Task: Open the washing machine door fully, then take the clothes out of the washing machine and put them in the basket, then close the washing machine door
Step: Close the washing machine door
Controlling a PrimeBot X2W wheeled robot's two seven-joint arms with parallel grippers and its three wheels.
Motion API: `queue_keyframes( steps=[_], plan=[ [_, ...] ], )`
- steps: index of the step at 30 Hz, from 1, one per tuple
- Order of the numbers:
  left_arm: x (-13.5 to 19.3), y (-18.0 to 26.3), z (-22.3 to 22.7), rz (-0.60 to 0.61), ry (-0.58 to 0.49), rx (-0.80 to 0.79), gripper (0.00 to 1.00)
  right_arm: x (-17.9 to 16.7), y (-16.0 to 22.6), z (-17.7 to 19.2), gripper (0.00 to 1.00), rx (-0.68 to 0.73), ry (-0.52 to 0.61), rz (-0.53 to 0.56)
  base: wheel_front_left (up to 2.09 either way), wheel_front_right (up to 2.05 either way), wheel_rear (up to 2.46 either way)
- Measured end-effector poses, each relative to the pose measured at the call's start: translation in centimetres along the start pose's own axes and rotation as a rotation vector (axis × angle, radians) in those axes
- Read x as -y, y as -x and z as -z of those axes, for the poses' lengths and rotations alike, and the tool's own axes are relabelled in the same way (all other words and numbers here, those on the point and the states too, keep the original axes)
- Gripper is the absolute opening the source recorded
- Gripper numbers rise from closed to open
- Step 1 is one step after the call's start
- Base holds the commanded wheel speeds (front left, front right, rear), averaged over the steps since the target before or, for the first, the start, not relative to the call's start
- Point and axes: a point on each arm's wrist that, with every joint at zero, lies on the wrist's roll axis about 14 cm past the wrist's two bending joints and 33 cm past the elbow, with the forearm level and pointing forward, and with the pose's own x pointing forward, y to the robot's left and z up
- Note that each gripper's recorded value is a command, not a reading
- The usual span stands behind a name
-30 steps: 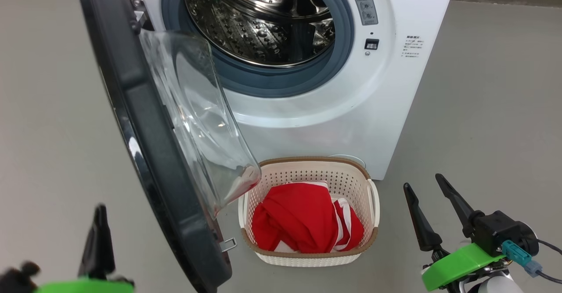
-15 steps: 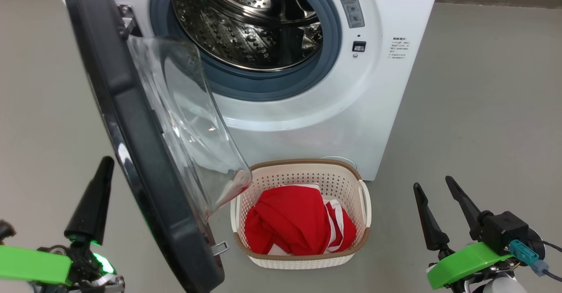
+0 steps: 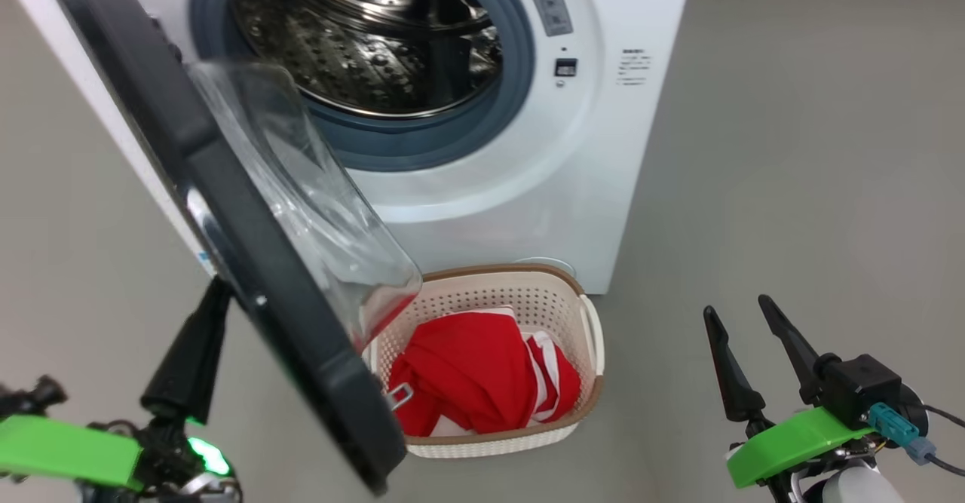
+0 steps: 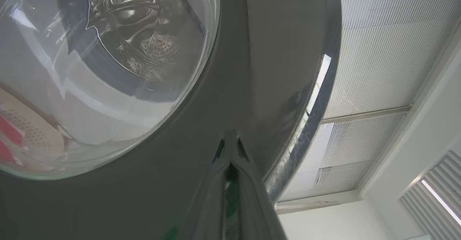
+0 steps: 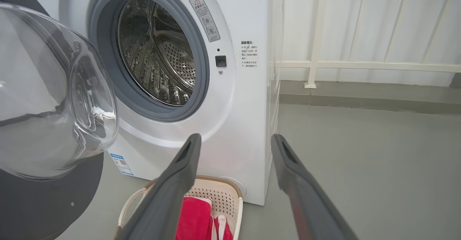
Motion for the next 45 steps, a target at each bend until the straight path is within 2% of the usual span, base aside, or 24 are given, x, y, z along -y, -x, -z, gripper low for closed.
queue_keyframes(
  steps=[15, 29, 45],
  plan=[
    [-0.1, -7.7, 5.6, 0.043, 0.077, -0.115, 0.00, 4.6, 1.4, 0.2, 1.00, -0.008, 0.005, 0.131, 0.00, 0.00, 0.00],
    [0.1, -13.8, 8.9, 0.096, 0.125, -0.129, 0.00, 8.0, 2.1, 0.6, 1.00, -0.025, 0.013, 0.227, 0.00, 0.00, 0.00],
    [-1.5, -20.6, 12.0, 0.097, 0.138, -0.151, 0.00, 10.6, 1.8, 2.0, 1.00, -0.060, 0.022, 0.294, 0.00, 0.00, 0.00]
  ],
)
